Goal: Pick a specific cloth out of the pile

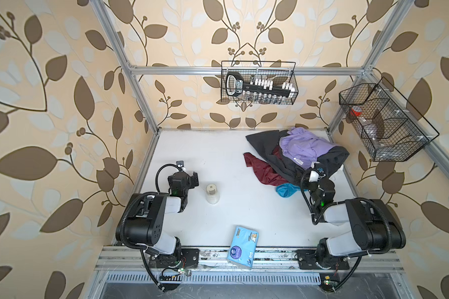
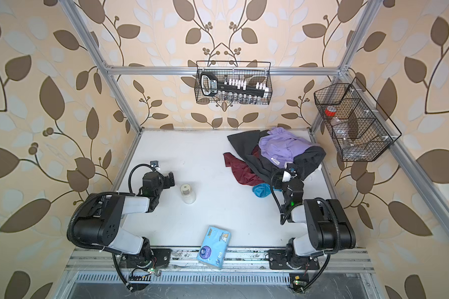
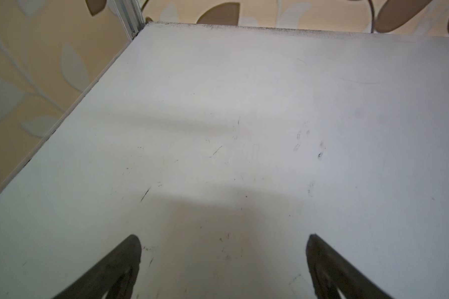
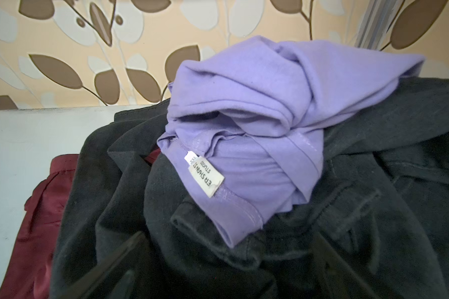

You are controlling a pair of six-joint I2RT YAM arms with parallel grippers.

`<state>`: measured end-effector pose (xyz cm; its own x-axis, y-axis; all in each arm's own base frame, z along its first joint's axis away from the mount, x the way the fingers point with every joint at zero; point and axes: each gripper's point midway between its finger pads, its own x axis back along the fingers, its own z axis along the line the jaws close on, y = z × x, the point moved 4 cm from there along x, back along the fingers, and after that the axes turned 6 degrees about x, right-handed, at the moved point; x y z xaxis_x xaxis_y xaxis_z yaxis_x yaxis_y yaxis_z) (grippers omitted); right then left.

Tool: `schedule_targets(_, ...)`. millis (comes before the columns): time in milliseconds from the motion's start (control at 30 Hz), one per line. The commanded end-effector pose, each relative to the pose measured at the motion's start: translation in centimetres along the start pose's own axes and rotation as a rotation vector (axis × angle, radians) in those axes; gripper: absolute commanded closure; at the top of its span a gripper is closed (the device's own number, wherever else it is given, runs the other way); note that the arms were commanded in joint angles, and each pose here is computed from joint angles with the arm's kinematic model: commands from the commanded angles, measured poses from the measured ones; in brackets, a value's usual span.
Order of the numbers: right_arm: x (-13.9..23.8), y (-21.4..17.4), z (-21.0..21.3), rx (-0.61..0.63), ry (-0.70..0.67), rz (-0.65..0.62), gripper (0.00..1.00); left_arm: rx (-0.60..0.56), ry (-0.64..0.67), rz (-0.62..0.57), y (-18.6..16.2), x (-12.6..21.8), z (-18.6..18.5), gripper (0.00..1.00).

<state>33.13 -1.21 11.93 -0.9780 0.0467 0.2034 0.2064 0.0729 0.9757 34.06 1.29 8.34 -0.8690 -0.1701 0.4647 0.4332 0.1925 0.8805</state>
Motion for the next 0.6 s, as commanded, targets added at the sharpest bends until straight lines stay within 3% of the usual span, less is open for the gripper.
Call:
schedule_targets(0,-0.28,0.43,0.06,0.003,0.011,-0.013,0.0,0.02,-0.024,-0.04,1.13,0.15,-0.36,0.01)
schedule_targets(567,-0.45,0.26,-0.04,-0.001,0.012,-0.004,0.0,0.02,-0.025,-0.037,1.16,0.06,-0.4,0.01)
